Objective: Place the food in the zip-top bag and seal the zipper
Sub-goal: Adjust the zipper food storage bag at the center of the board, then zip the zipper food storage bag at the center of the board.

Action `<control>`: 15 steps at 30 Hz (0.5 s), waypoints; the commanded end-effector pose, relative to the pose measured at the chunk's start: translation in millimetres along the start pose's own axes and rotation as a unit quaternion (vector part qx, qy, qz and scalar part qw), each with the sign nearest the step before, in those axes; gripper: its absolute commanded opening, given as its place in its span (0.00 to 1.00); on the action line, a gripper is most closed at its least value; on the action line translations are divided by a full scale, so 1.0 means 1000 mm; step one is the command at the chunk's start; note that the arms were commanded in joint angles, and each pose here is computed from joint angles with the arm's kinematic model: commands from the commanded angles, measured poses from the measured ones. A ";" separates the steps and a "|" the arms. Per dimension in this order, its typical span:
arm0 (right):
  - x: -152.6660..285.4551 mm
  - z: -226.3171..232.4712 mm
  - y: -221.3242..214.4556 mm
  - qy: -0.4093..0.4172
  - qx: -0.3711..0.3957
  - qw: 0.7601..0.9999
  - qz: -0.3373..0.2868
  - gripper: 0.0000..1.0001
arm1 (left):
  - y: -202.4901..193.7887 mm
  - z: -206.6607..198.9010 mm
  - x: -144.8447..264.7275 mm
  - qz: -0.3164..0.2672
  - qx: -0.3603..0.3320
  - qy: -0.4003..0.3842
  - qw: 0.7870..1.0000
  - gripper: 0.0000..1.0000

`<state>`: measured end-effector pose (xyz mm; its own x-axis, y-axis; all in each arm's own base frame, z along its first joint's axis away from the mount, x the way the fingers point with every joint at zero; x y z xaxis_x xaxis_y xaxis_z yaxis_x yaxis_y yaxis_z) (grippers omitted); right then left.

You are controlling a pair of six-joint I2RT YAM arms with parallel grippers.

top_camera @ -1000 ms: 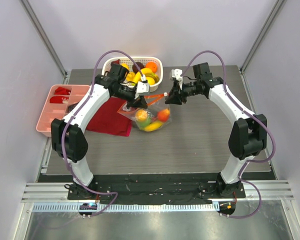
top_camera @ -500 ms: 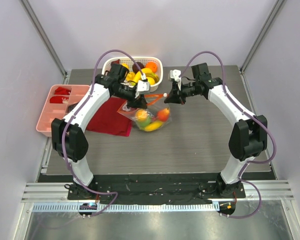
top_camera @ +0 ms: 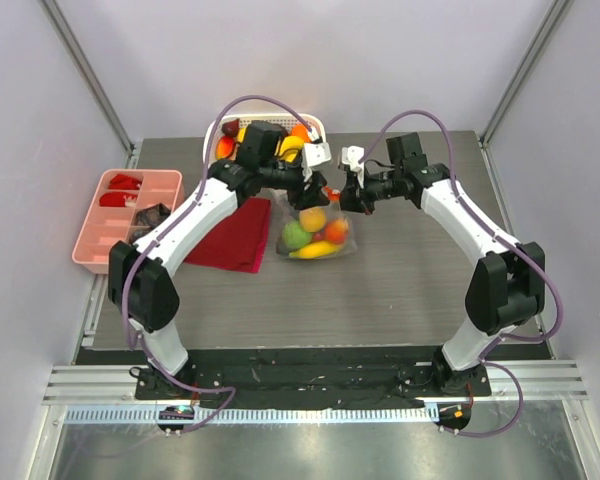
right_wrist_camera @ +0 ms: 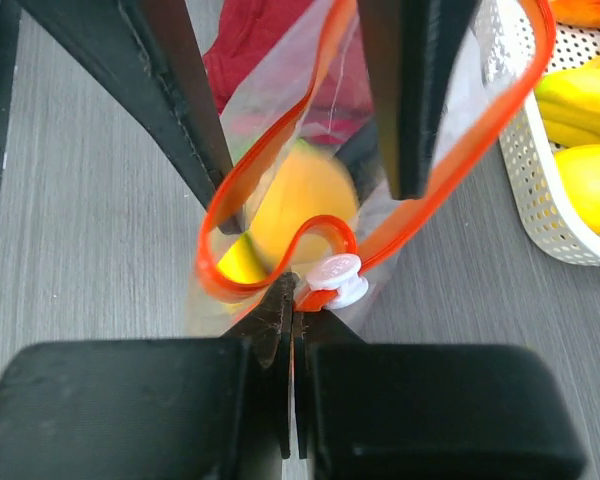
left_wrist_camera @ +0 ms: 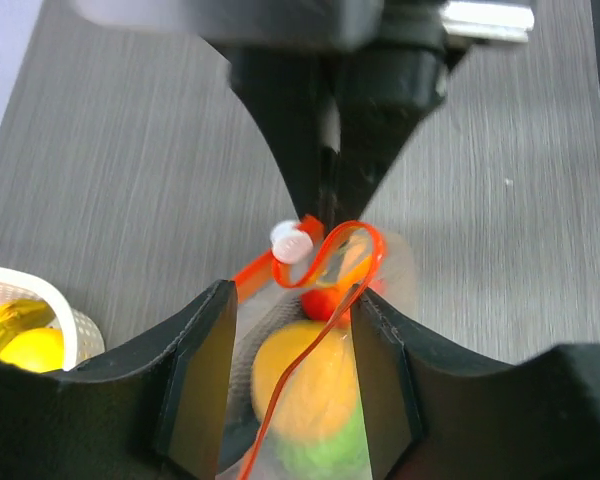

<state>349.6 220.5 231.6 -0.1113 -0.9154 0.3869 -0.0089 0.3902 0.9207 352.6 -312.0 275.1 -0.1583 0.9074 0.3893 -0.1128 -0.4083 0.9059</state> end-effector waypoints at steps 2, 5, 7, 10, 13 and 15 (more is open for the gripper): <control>0.011 0.003 0.020 -0.025 0.041 0.999 -0.012 0.01 | 0.033 0.011 0.011 -0.046 -0.026 0.012 0.999 0.53; 0.019 0.000 0.018 -0.038 0.039 0.998 -0.010 0.01 | 0.011 -0.003 0.026 -0.003 -0.028 -0.009 1.000 0.44; 0.024 -0.003 0.017 -0.046 0.031 0.998 -0.011 0.01 | -0.003 -0.005 0.042 0.009 -0.014 -0.019 1.000 0.40; 0.034 -0.007 0.018 -0.056 0.033 0.998 -0.014 0.01 | -0.033 -0.016 0.059 0.058 0.024 -0.048 0.997 0.37; 0.041 -0.005 0.017 -0.060 0.045 0.997 -0.017 0.01 | -0.043 -0.007 0.069 0.067 0.015 -0.042 0.997 0.47; 0.043 -0.001 0.014 -0.059 0.052 0.997 -0.018 0.01 | -0.033 0.008 0.073 0.045 0.026 -0.016 0.999 0.56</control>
<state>352.6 190.2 239.3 -0.2096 -0.8970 0.3892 -0.0036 0.3988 0.9171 350.9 -241.0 242.1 -0.1110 0.8419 0.5282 -0.0016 -0.5316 0.8470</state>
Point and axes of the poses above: each gripper's point midway between its finger pads, its own x axis back along the fingers, its own z axis along the line the jaws close on, y = z × x, the point moved 3 cm from there along x, back along the fingers, and after that the axes turned 2 degrees about -x, right-handed, at the moved point
